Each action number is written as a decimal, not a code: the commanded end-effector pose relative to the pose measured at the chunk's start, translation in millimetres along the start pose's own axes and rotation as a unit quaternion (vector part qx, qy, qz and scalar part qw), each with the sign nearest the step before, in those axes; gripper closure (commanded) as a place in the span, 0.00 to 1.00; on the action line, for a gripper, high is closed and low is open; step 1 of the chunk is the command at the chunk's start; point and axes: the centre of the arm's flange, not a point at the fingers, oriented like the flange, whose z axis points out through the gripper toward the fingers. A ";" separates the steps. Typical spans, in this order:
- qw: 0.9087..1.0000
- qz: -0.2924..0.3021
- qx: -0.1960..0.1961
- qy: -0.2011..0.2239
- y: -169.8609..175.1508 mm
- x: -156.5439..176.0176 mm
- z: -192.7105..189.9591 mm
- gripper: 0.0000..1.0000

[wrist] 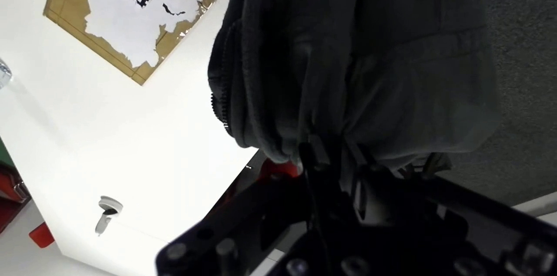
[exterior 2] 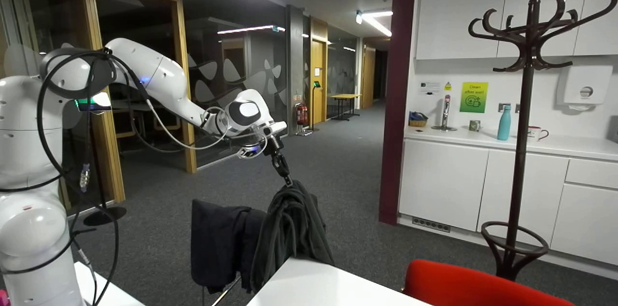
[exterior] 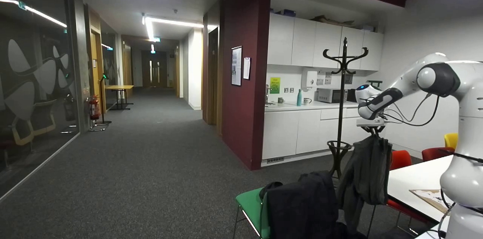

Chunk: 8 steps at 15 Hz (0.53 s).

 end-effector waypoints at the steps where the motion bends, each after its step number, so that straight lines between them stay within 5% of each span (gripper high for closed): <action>1: 1.000 0.017 0.006 -0.008 -23.2 10.4 0.2 0.97; 8: 0.999 0.018 0.031 0.020 -72.2 31.0 -27.2 0.97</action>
